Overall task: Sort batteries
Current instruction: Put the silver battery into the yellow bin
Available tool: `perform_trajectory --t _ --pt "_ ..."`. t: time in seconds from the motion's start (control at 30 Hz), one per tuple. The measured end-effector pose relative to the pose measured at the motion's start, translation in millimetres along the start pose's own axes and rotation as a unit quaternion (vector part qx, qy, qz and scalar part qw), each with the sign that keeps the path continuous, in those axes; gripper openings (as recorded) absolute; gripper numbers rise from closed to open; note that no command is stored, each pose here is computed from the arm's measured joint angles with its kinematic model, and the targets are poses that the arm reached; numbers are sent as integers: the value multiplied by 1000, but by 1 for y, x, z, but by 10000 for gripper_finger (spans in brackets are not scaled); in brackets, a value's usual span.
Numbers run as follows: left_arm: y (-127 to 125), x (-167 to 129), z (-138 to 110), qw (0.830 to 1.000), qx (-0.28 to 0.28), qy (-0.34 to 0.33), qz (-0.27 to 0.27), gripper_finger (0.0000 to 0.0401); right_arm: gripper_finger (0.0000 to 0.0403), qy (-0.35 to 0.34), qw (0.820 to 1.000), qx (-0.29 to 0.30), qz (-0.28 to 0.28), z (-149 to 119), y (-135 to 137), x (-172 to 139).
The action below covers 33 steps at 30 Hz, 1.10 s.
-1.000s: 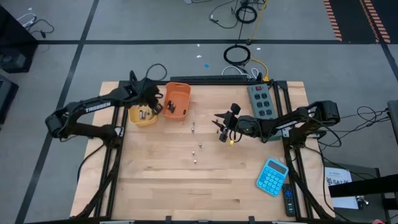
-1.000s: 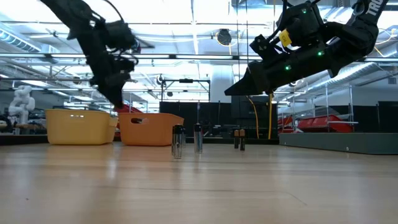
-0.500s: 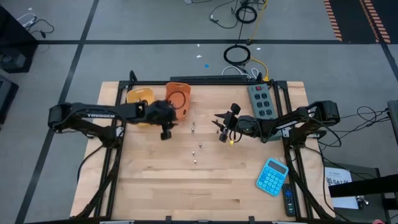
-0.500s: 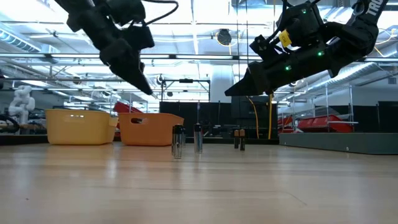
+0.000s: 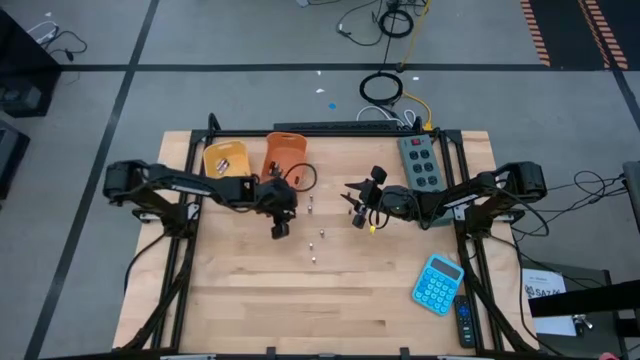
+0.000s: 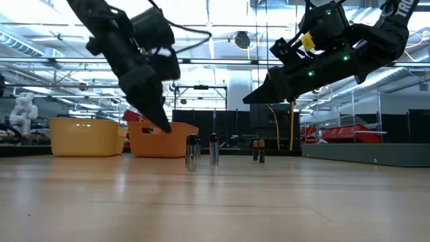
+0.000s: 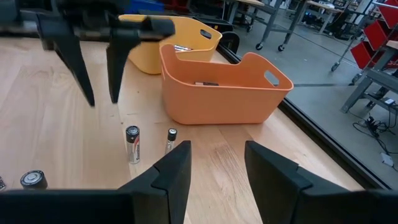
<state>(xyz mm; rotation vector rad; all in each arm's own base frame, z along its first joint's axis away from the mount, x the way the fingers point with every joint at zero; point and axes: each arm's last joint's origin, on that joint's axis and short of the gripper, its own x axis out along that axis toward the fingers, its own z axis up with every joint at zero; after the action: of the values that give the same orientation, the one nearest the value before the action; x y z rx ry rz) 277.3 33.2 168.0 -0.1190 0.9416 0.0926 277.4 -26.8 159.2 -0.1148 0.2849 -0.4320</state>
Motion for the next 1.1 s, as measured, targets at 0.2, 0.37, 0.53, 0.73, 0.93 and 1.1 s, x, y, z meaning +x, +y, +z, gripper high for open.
perform_trajectory --t 0.2,0.37,0.53,0.73,0.93,1.1 --pt "1 23 2 1000 -1 -17 1 116 141 0 1000 0 0 0 0 0" --pt "3 33 3 999 -3 -27 20 116 141 0 1000 0 0 0 0 0" --pt "5 37 3 999 -25 -32 26 116 141 0 1000 0 0 0 0 0" --pt "7 39 5 998 -33 -46 28 116 141 0 1000 0 0 0 0 0" --pt "7 40 6 998 -33 -49 30 144 141 0 1000 0 0 0 0 0" --pt "7 39 9 997 -32 -64 37 165 141 0 1000 0 0 0 0 0"
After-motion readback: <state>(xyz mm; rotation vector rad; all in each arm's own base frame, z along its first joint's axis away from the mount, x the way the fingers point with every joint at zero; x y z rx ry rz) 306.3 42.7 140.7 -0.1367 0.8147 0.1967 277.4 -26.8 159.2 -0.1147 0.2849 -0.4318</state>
